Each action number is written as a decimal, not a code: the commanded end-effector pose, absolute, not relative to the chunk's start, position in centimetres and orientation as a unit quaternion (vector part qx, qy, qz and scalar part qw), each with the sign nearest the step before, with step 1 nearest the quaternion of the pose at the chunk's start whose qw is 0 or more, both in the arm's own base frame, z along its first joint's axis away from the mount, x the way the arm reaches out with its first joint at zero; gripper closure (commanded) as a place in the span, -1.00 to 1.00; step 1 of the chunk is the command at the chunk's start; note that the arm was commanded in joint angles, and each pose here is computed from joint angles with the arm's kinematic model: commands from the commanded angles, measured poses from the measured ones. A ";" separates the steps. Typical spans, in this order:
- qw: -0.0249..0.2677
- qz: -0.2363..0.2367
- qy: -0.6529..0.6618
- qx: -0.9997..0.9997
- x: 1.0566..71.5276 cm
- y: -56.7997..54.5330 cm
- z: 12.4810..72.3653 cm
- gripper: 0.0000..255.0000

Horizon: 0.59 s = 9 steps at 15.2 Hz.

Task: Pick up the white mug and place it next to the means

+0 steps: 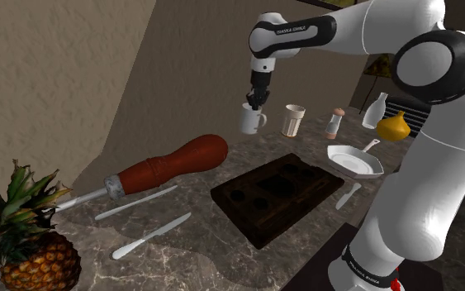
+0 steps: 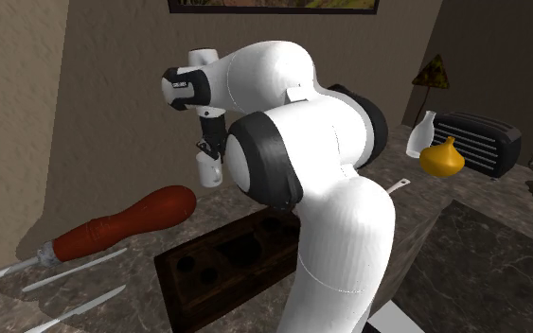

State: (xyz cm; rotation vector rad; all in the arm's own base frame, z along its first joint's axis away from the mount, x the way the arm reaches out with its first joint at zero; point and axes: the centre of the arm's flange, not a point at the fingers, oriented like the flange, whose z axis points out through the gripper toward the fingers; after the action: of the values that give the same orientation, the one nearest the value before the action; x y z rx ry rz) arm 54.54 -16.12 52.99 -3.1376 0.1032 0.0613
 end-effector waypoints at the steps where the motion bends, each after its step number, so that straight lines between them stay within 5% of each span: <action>1: 0.001 0.020 0.034 -0.999 54.6 -13.5 52.6 1.00; 9: 0.001 0.020 0.034 -0.999 55.0 -3.0 52.7 1.00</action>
State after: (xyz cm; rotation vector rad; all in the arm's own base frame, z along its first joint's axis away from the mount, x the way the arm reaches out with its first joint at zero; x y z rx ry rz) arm 54.67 -4.30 52.45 -3.1382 0.1023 0.0616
